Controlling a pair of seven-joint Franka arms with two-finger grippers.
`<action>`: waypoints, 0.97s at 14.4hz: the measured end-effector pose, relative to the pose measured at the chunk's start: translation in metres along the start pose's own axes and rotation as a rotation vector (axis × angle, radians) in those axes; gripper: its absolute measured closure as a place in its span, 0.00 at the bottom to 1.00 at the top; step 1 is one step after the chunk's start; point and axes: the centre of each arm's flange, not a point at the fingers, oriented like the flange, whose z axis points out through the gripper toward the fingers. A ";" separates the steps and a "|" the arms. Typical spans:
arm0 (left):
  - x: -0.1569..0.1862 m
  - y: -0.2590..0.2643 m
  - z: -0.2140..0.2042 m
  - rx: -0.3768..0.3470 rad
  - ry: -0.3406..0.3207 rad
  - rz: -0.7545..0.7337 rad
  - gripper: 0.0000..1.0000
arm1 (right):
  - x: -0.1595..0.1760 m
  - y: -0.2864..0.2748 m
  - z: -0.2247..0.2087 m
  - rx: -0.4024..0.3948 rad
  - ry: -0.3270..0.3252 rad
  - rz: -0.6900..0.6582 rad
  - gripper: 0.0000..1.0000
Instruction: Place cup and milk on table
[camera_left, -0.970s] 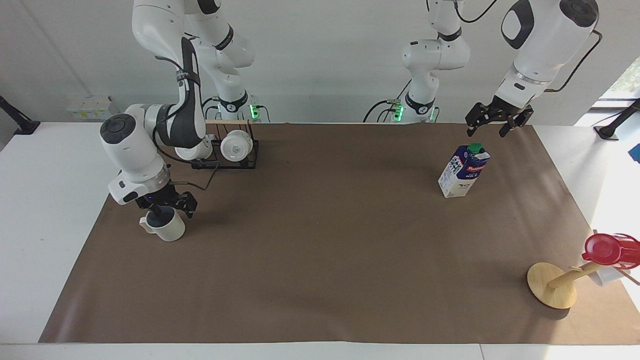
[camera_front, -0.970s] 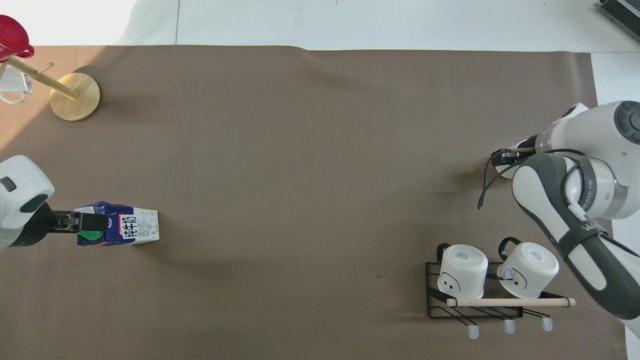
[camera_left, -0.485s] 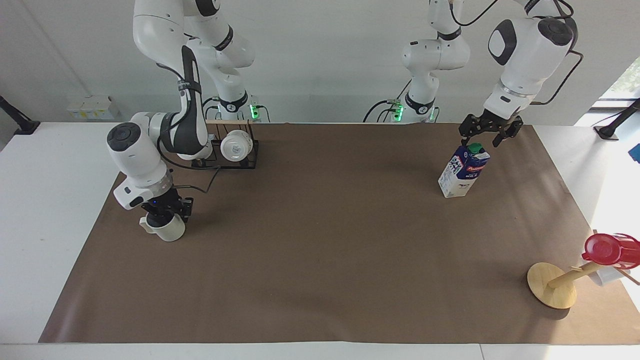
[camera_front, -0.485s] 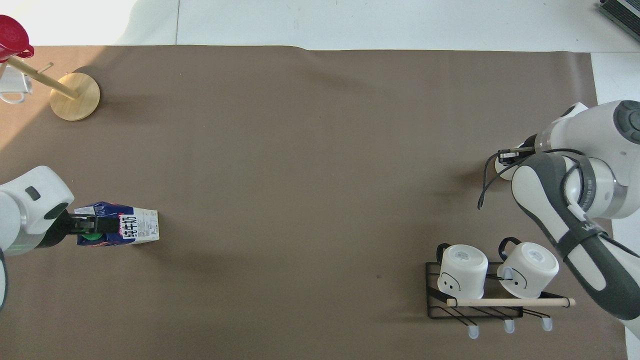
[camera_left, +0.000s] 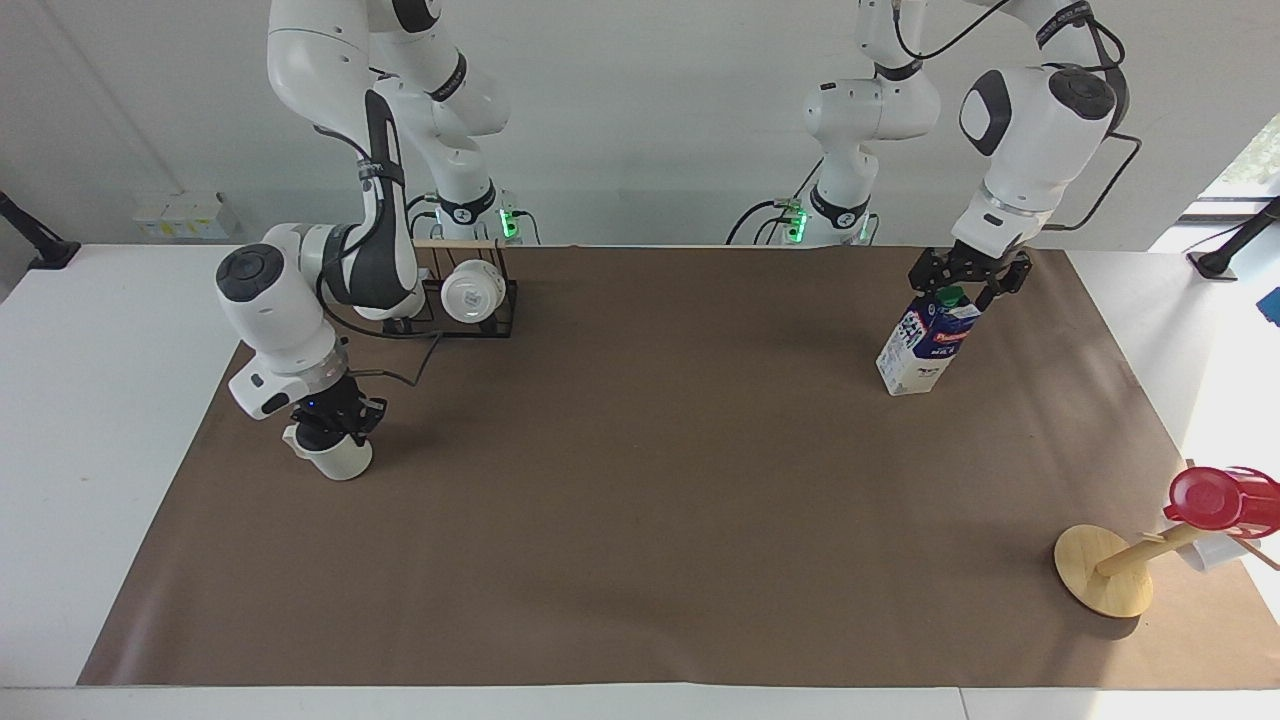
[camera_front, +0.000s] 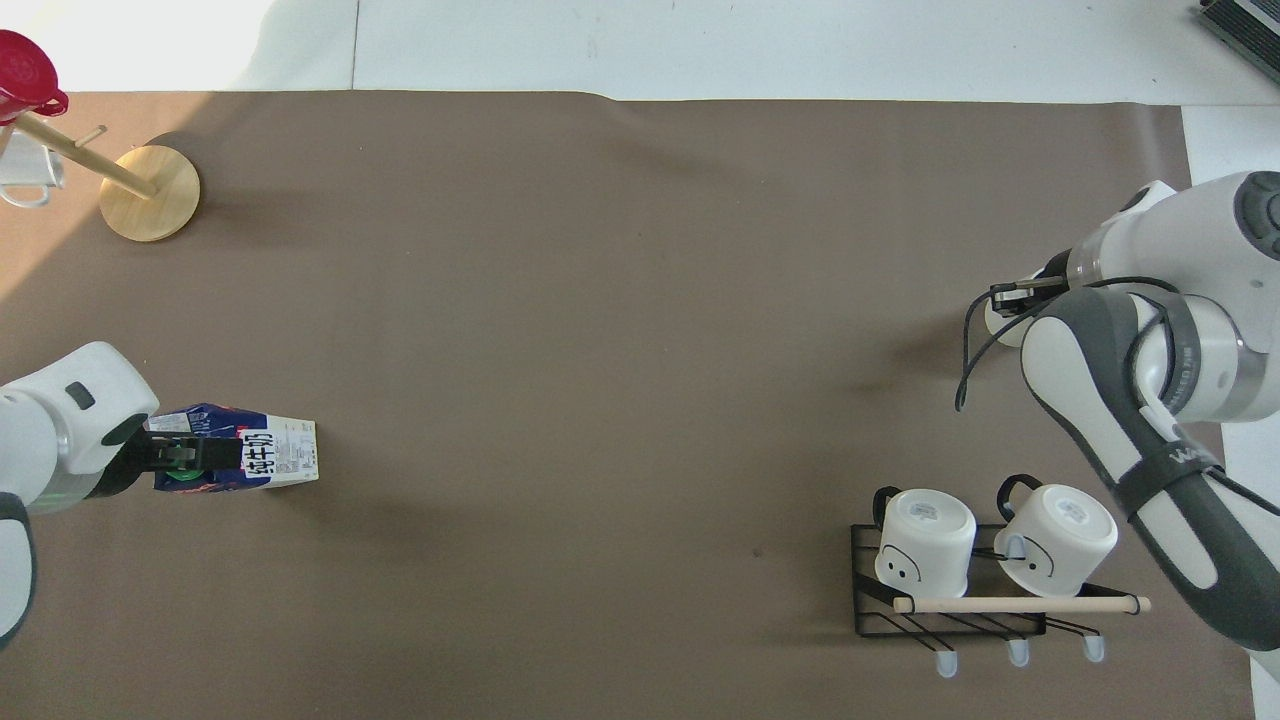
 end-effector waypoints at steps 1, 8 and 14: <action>0.000 -0.001 0.000 0.000 0.001 0.001 0.00 | 0.003 -0.015 -0.004 0.001 0.005 -0.001 0.96; -0.002 -0.001 0.005 0.000 -0.002 0.005 0.11 | 0.000 -0.160 -0.027 0.011 -0.019 0.059 0.96; -0.002 -0.001 0.005 0.001 -0.002 0.006 0.41 | -0.007 -0.208 -0.040 0.012 -0.019 0.083 0.96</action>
